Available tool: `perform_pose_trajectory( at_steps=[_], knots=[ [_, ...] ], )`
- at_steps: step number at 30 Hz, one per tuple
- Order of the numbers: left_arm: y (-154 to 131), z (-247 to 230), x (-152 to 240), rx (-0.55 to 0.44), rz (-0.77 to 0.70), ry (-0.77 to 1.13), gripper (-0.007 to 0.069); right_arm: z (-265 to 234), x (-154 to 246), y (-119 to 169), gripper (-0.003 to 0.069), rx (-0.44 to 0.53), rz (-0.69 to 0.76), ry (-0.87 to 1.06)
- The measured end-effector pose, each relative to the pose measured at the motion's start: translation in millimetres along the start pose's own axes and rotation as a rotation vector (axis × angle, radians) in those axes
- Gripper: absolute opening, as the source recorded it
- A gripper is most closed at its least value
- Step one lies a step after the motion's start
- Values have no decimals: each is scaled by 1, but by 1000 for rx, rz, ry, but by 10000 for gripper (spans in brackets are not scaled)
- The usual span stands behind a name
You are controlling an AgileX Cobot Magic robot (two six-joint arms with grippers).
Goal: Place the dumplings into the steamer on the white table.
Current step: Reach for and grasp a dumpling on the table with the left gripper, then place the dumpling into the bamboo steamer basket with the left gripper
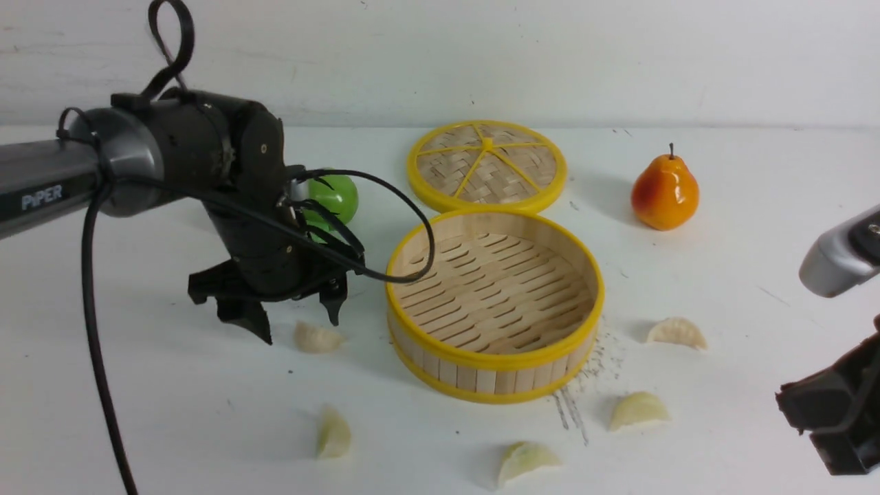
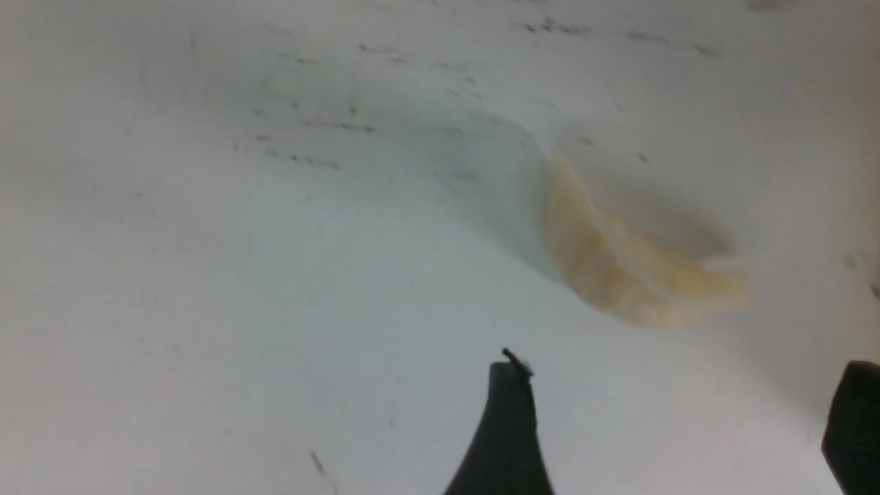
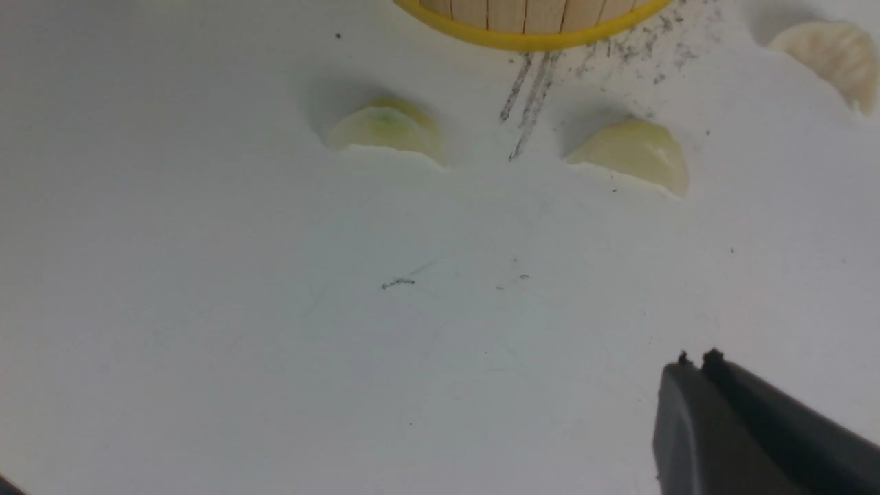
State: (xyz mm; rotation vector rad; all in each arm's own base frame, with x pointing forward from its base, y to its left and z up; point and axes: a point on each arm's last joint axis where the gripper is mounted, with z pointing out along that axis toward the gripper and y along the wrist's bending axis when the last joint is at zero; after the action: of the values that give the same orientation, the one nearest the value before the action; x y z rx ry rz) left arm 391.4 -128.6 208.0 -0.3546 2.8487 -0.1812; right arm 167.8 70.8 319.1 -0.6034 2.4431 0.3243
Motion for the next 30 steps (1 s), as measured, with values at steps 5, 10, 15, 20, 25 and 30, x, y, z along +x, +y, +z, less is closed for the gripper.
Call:
perform_pose_trajectory(
  at_steps=[5,10,15,20,25,30],
  knots=[
    [6,26,-8,-7,-144,-1,511,0,0,-1,7,15,-11,3],
    [5,43,-6,-3,-186,31,465,0,0,-2,13,19,-14,1],
    [3,45,-6,18,-177,43,303,0,0,-2,19,21,-15,0],
    [1,42,-7,29,-124,44,185,0,0,-2,22,21,-15,0],
    [-18,-3,-23,96,-12,-13,185,0,0,-2,26,21,-15,0],
    [-76,-72,-28,242,177,-161,185,0,0,-2,32,17,-11,-1]
  ],
)
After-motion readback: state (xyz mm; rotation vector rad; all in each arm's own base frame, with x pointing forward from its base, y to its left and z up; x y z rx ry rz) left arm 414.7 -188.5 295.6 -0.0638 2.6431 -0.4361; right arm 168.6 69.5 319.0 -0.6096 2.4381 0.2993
